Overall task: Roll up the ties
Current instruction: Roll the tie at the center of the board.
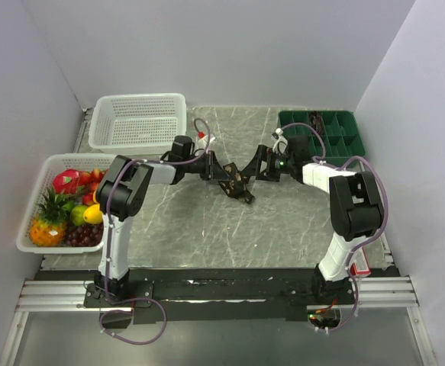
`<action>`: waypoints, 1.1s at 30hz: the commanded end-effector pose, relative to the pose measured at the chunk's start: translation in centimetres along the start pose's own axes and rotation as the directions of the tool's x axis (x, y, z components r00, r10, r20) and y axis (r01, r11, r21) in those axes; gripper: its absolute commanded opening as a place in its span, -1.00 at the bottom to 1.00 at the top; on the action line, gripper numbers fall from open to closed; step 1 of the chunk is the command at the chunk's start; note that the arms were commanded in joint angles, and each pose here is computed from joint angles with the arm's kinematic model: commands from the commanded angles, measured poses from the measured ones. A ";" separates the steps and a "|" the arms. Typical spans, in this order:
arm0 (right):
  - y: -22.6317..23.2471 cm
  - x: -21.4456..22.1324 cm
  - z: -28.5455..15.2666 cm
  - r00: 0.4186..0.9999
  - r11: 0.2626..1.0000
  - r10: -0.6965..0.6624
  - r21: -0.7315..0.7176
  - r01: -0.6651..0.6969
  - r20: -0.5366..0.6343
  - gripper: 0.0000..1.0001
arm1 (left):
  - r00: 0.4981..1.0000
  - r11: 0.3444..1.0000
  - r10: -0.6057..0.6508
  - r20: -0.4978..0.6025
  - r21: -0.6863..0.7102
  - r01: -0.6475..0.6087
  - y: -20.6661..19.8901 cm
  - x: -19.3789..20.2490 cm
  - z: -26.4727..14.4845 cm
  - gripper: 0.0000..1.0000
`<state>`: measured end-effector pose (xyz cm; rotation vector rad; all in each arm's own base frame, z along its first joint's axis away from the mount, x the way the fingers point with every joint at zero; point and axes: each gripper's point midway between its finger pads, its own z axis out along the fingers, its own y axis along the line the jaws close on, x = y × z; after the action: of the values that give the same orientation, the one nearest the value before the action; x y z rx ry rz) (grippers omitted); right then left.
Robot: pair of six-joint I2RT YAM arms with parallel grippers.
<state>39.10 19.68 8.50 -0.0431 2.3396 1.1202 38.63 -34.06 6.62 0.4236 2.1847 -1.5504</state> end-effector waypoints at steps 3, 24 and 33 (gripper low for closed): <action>5.5 -1.4 -1.6 0.988 0.954 -0.146 -0.257 0.154 0.050 0.99 | 0.976 0.969 0.218 -0.009 0.120 -0.216 -5.7 -1.7 -1.9 -0.98; 6.6 1.5 2.0 0.973 0.914 -0.222 -0.363 0.185 -0.063 0.96 | 0.954 0.927 0.295 -0.047 0.255 -0.275 -9.5 -2.2 -1.7 -0.98; 6.1 3.2 2.3 0.976 0.909 -0.181 -0.400 0.119 -0.120 0.60 | 0.956 0.942 0.295 -0.010 0.170 -0.289 -8.7 -4.2 -2.8 -0.98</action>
<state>35.94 25.70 9.50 -0.4125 2.2203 1.4870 36.42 -34.56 12.43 0.7271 2.0310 -1.6452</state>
